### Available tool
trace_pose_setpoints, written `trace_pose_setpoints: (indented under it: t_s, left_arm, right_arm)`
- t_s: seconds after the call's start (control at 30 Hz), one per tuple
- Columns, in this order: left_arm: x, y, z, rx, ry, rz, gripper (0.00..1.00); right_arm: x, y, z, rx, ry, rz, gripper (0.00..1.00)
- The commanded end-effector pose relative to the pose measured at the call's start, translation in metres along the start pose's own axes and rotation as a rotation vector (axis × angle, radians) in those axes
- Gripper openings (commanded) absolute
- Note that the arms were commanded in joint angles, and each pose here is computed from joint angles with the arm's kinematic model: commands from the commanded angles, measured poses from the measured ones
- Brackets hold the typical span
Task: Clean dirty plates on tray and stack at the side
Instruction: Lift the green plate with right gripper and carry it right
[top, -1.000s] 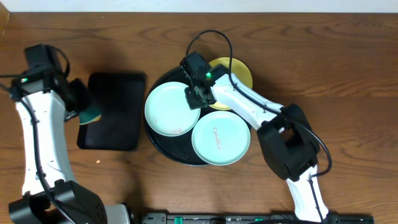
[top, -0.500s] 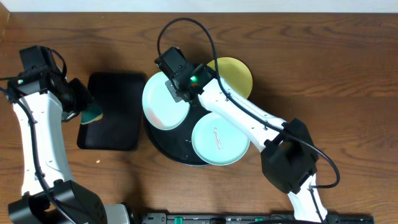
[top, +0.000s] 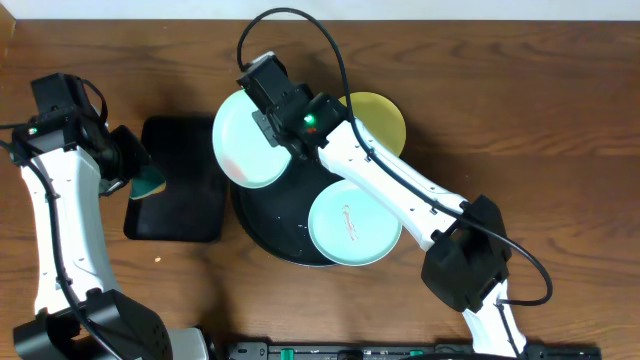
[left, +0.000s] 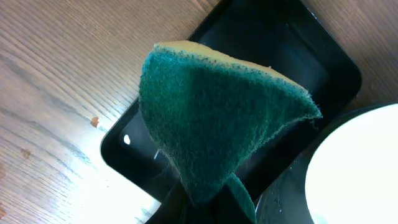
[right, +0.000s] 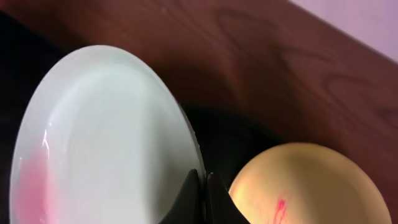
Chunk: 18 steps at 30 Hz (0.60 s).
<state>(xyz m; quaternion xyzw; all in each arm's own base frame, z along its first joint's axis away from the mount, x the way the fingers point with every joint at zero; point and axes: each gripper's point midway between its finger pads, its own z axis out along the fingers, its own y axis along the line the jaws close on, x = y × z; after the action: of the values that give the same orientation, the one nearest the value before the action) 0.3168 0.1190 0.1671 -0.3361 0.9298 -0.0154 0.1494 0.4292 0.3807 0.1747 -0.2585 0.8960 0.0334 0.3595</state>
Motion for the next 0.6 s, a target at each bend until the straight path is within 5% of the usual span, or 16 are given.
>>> trace_pose_setpoints:
  t_s: [0.0,0.57]
  left_arm:
    - [0.0,0.001,0.002,-0.002,0.008,0.016,0.07]
    - [0.0,0.001,0.002,-0.002,0.009,0.015,0.07]
  right_arm:
    - [-0.035,0.001,-0.024,0.004,-0.121,-0.041,0.01]
    - [-0.081,0.036,-0.023,-0.007,-0.343,-0.14,0.01]
